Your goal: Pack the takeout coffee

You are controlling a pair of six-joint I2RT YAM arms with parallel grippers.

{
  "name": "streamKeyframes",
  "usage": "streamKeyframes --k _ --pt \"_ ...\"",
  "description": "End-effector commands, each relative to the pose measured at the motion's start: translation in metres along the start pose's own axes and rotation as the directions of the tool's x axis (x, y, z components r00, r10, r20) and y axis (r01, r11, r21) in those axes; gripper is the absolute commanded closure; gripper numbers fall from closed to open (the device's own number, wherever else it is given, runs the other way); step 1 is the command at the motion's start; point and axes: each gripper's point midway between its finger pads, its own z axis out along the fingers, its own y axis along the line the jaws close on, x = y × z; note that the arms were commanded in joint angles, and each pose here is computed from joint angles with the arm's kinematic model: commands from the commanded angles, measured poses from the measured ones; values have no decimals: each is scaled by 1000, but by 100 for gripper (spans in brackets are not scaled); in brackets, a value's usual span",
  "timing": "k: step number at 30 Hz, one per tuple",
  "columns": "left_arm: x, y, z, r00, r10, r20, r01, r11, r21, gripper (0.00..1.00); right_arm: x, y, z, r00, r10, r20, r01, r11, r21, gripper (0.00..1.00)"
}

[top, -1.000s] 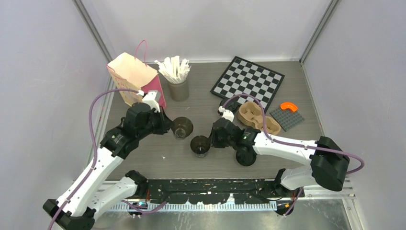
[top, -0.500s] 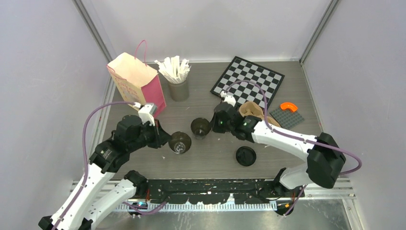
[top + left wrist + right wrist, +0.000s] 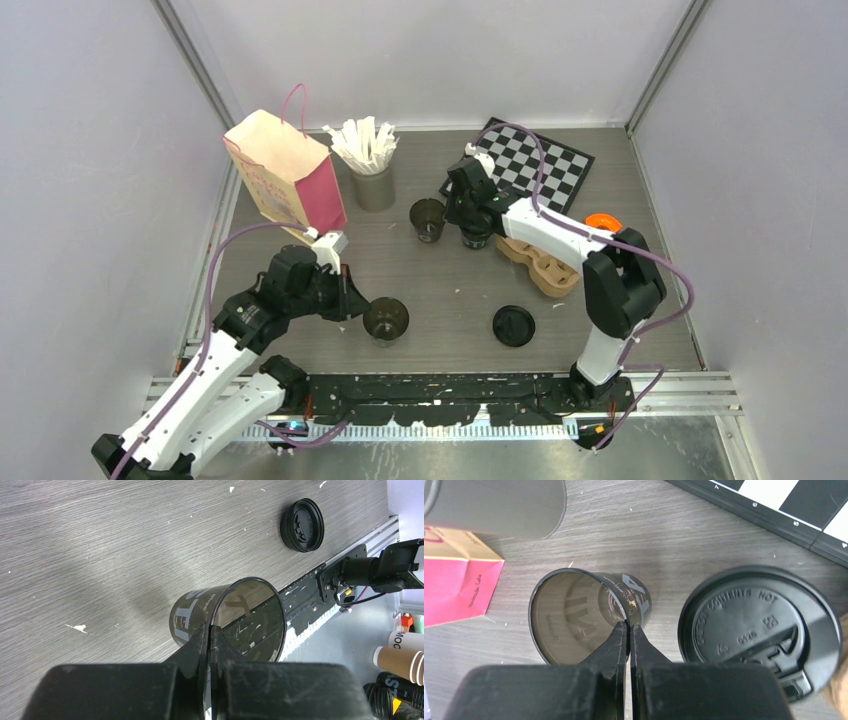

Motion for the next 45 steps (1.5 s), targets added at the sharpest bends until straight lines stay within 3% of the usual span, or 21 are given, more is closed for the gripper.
streamKeyframes --k 1,9,16,27,34,36,40,43,45 --pt "-10 -9 0 999 27 46 -29 998 51 100 -21 11 8 1000 -16 19 17 1000 -15 97" --pt "-10 -10 13 999 -6 48 2 997 77 100 -22 8 25 1000 -1 -8 1 1000 -3 94" --pt "-11 -3 41 996 -73 46 69 995 78 100 -28 8 21 1000 -9 -21 9 1000 1 79" --pt "-10 -1 73 988 -143 57 136 984 118 100 -39 21 -52 998 -61 -32 58 994 -93 52" --pt "-3 -2 90 983 -173 60 163 976 148 100 -13 -2 -106 996 -83 -27 80 993 -86 49" --pt "0 0 93 984 -175 44 167 976 142 93 3 -16 -116 996 -69 -54 65 996 -65 50" --pt "7 -3 85 991 -134 -22 135 983 128 68 44 -51 -133 985 -100 -139 103 995 14 50" --pt "-4 -6 70 995 -94 13 92 990 105 52 74 -68 -142 980 -110 -163 118 992 37 52" --pt "-15 -10 59 996 -72 57 66 992 104 46 94 -75 -144 977 -111 -183 121 992 41 54"
